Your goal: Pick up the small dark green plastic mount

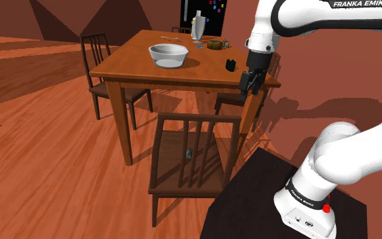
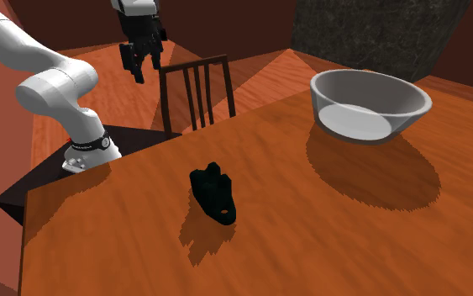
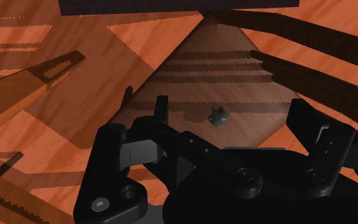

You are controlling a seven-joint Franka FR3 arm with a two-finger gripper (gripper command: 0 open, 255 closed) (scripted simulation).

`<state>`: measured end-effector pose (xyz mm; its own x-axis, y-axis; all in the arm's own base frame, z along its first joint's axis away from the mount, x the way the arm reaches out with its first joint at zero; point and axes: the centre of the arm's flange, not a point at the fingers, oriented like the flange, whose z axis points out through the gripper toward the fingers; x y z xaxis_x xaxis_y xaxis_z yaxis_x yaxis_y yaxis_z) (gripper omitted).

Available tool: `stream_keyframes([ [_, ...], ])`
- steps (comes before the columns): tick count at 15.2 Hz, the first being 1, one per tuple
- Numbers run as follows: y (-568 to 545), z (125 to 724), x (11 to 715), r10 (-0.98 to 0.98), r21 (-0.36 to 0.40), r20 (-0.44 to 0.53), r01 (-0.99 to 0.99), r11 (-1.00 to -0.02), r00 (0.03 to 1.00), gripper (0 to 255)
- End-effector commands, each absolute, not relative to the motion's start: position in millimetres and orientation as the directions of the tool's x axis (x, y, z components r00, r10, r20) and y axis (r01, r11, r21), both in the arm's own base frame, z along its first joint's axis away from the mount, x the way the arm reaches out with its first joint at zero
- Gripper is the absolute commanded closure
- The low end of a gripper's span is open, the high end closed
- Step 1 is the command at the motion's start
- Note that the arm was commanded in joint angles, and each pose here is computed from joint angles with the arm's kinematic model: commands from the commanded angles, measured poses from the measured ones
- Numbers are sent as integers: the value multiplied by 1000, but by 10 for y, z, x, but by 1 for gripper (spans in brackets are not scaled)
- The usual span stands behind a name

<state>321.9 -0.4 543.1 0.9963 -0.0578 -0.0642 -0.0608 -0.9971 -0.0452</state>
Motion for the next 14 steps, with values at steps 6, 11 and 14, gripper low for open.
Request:
stream_keyframes([
  [6,-520,5449,3601,-49,-38,-55,-51,-998,997,0],
  [11,-1032,5475,3987,-40,-31,-45,-42,-999,998,0],
  [14,-1338,5494,4221,-35,-27,-40,-36,-999,999,0],
])
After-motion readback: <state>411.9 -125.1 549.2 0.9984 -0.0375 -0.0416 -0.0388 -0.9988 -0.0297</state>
